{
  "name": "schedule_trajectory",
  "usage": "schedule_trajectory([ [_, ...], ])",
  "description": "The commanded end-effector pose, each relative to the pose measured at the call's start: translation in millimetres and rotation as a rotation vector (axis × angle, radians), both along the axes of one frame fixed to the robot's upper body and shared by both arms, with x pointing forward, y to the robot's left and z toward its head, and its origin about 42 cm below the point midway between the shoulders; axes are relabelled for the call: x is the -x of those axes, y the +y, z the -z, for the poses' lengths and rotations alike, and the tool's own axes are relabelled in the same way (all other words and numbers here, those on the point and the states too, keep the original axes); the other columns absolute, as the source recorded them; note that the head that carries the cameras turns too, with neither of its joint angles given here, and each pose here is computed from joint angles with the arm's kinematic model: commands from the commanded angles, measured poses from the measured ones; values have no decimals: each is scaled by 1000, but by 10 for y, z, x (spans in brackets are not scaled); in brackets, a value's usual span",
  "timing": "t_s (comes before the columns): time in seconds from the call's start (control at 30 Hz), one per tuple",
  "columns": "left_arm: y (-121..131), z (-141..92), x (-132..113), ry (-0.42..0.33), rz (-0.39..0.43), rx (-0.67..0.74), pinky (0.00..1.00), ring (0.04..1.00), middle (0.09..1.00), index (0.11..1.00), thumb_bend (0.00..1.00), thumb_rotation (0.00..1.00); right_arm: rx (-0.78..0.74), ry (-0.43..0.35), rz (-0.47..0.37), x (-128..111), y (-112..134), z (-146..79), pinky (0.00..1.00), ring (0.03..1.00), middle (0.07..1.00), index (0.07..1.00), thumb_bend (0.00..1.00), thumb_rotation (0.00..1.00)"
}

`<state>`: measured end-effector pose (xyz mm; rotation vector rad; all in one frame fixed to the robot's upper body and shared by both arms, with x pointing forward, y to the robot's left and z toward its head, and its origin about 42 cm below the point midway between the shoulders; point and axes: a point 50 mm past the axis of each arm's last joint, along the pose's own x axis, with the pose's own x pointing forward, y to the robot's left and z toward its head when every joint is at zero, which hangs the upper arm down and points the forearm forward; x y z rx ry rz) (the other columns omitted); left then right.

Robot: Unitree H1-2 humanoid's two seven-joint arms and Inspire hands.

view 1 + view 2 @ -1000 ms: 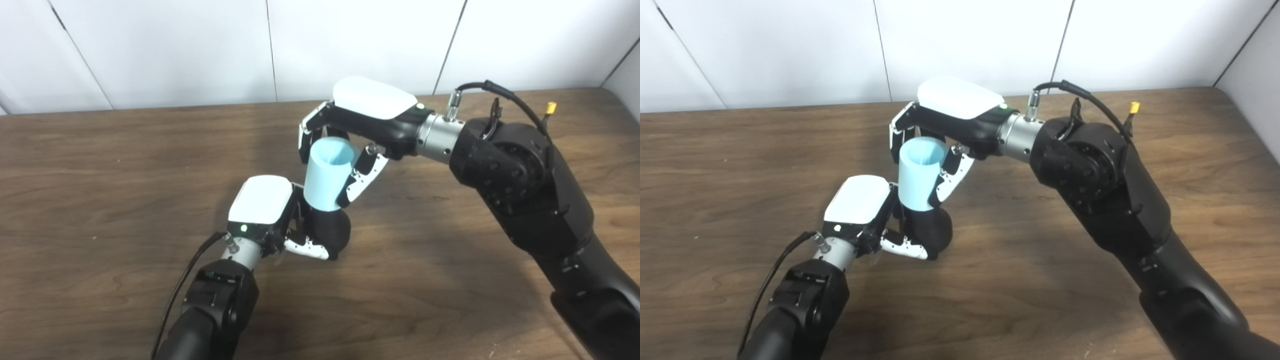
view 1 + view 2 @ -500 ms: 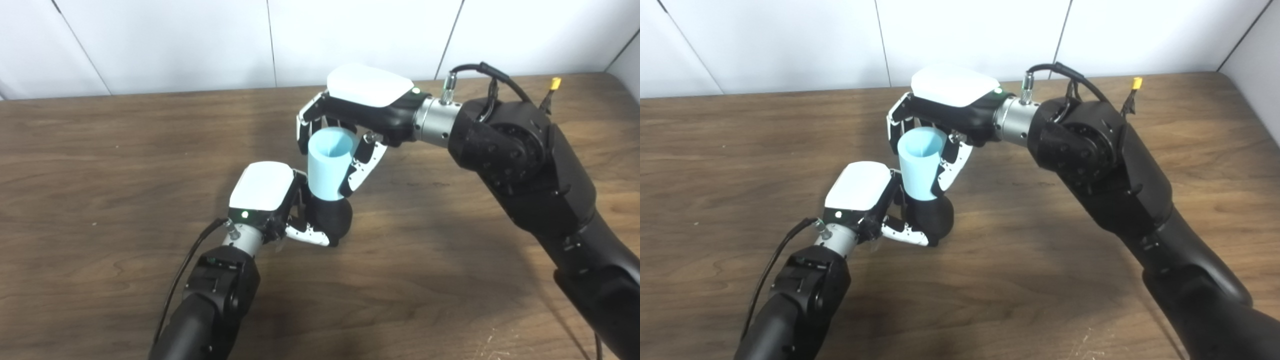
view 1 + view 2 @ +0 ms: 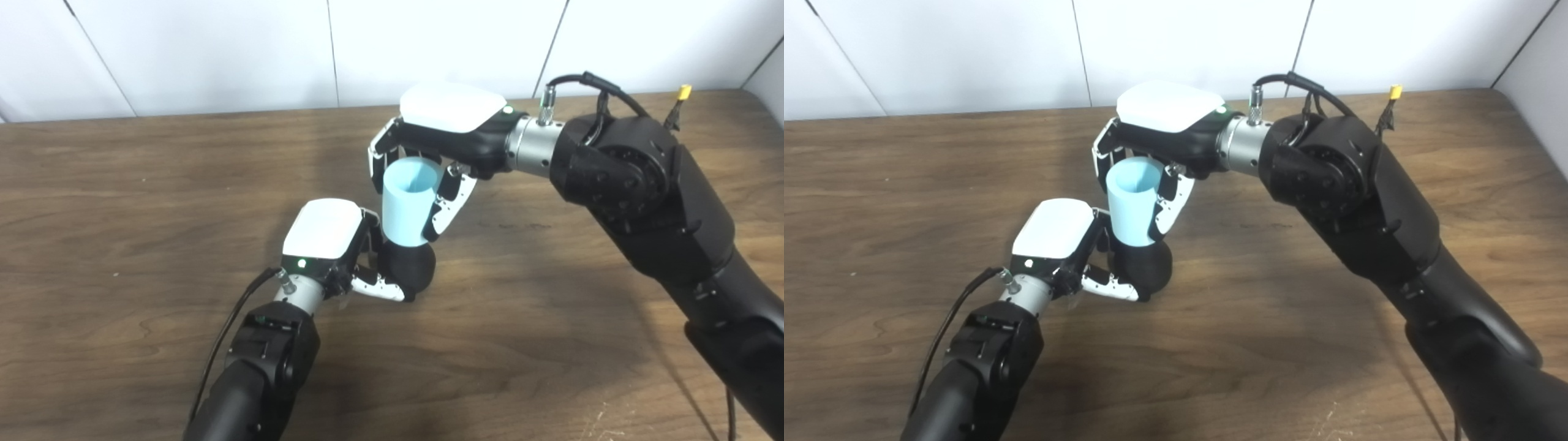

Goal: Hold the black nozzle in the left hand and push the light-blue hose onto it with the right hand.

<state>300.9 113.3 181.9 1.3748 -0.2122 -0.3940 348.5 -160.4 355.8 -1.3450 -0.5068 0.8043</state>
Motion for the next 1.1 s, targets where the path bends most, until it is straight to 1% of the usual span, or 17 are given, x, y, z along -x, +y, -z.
schedule_trajectory([
  [0.0, -89, -49, 41, -4, 43, 13, 436, 502, 522, 431, 500, 0, -20, -31, 0, 8, -36, -64, 275, 344, 465, 531, 511, 0],
  [0.23, -93, -47, 33, -3, 38, 11, 443, 507, 523, 428, 499, 0, -17, -37, 21, 18, -107, 51, 327, 368, 494, 524, 514, 0],
  [0.3, -92, -48, 34, -2, 39, 11, 443, 508, 523, 428, 499, 0, -14, -35, 21, 17, -115, 71, 340, 373, 493, 508, 516, 0],
  [0.33, -92, -50, 34, -1, 39, 12, 442, 509, 523, 428, 499, 0, -13, -35, 20, 16, -118, 82, 333, 370, 484, 520, 514, 0],
  [0.5, -95, -51, 30, 6, 38, 11, 442, 508, 523, 429, 499, 0, -4, -35, 15, 25, -109, 102, 361, 391, 516, 485, 516, 0],
  [0.63, -98, -52, 30, 1, 37, 13, 437, 503, 521, 430, 500, 0, -7, -35, 14, 40, -107, 69, 356, 386, 511, 501, 516, 0],
  [0.7, -103, -53, 29, 0, 37, 11, 430, 501, 521, 432, 500, 0, -10, -52, 10, 48, -111, 45, 306, 359, 472, 527, 513, 0],
  [0.73, -105, -55, 30, 1, 37, 12, 432, 503, 521, 431, 500, 0, -10, -63, 6, 52, -109, 33, 272, 381, 486, 507, 517, 0],
  [0.77, -106, -56, 30, 2, 37, 14, 431, 503, 521, 431, 500, 0, -12, -72, 3, 58, -107, 18, 306, 389, 471, 520, 518, 0],
  [0.8, -106, -57, 30, 2, 37, 15, 430, 505, 521, 431, 500, 0, -14, -77, 0, 64, -103, 4, 368, 406, 475, 522, 519, 0],
  [0.83, -108, -57, 30, 4, 37, 15, 430, 505, 521, 431, 500, 0, -19, -77, -6, 67, -102, -9, 437, 488, 486, 503, 526, 0],
  [0.87, -110, -58, 30, 4, 37, 14, 431, 505, 521, 430, 500, 0, -24, -76, -11, 68, -102, -23, 482, 531, 544, 498, 525, 66],
  [0.9, -112, -57, 31, 4, 37, 11, 431, 506, 521, 430, 499, 0, -27, -75, -15, 65, -103, -38, 518, 566, 583, 495, 524, 103],
  [0.93, -113, -57, 31, 4, 36, 9, 431, 505, 521, 430, 500, 0, -29, -75, -17, 63, -103, -46, 546, 595, 612, 560, 787, 128],
  [0.97, -114, -56, 32, 1, 38, 7, 431, 505, 521, 430, 500, 0, -34, -78, -21, 53, -106, -68, 555, 605, 621, 582, 875, 136],
  [1.0, -115, -54, 33, 0, 39, 7, 431, 507, 521, 430, 499, 0, -43, -85, -24, 46, -109, -89, 574, 621, 634, 604, 911, 194],
  [1.07, -114, -57, 34, 6, 42, 3, 432, 504, 522, 432, 500, 0, -67, -96, -29, 37, -118, -120, 620, 671, 675, 644, 939, 306],
])
